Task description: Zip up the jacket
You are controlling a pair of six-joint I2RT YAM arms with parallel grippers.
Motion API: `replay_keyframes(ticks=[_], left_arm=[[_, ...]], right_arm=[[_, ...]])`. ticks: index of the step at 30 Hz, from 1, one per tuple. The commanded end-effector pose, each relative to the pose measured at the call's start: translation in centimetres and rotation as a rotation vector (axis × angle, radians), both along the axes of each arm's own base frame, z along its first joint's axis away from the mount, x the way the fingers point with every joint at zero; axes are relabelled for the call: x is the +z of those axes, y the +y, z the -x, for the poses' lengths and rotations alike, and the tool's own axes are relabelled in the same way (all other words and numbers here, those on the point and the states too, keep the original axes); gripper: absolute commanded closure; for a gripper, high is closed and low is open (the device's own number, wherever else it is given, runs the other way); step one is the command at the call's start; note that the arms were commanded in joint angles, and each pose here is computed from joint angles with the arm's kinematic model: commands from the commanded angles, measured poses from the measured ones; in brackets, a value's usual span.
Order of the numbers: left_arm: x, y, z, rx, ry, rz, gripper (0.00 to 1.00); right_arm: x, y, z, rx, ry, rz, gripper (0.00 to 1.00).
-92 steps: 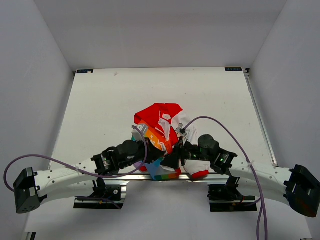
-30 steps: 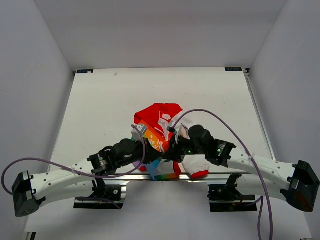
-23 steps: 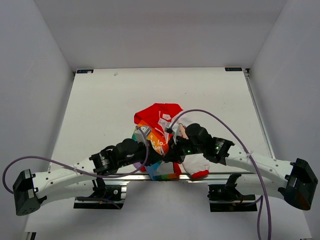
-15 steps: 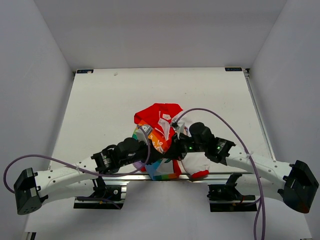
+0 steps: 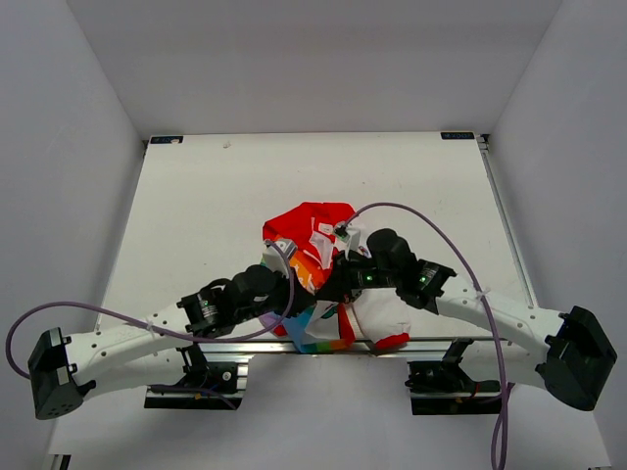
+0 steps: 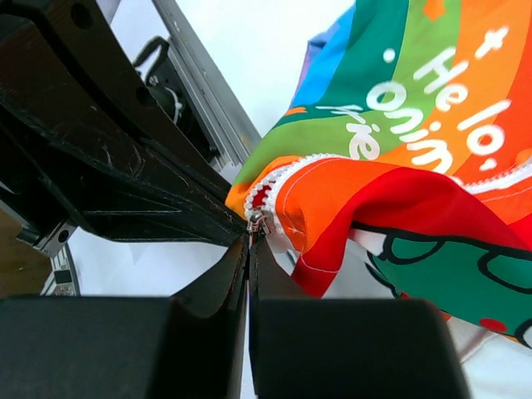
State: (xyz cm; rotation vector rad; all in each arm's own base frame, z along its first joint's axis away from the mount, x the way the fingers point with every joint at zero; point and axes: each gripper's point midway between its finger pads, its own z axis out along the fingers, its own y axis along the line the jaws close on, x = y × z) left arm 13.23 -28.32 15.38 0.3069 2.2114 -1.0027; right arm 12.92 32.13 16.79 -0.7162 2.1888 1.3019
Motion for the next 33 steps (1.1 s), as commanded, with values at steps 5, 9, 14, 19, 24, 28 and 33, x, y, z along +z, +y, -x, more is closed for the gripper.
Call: replay_keyframes(ticks=[5,9,14,19,24,28,33], left_arm=[[-3.3,2.5,3.0,-0.107,0.081,-0.221,1.0],[-4.9,2.7,3.8,-0.131,0.121,-0.241,1.0],[-5.8,2.3,4.7,-0.165,0.156,-0.218,1.0],[-5.9,2.0,5.2,-0.189,0.174,-0.203,1.0],[-5.5,2.2,4.9,-0.158,0.174,-0.203,1.0],[-3.6,3.2,2.9,-0.09,0.081,-0.248,0.99],[0.3,4.4,0.0,0.02,-0.048,-0.299,0.85]], right_arm=[[7.7,0.9,-4.9,-0.141,-0.245,-0.226,1.0],[11.8,1.0,-5.5,-0.178,-0.343,-0.374,1.0],[15.3,0.5,-6.4,-0.253,-0.394,-0.49,1.0],[13.9,1.0,-8.2,-0.329,-0.352,-0.457,1.0],[13.3,1.6,-8.8,-0.328,-0.336,-0.405,1.0],[11.6,1.7,-7.7,-0.216,-0.329,-0.224,1.0],[7.2,1.3,-4.5,-0.026,-0.206,-0.044,1.0]])
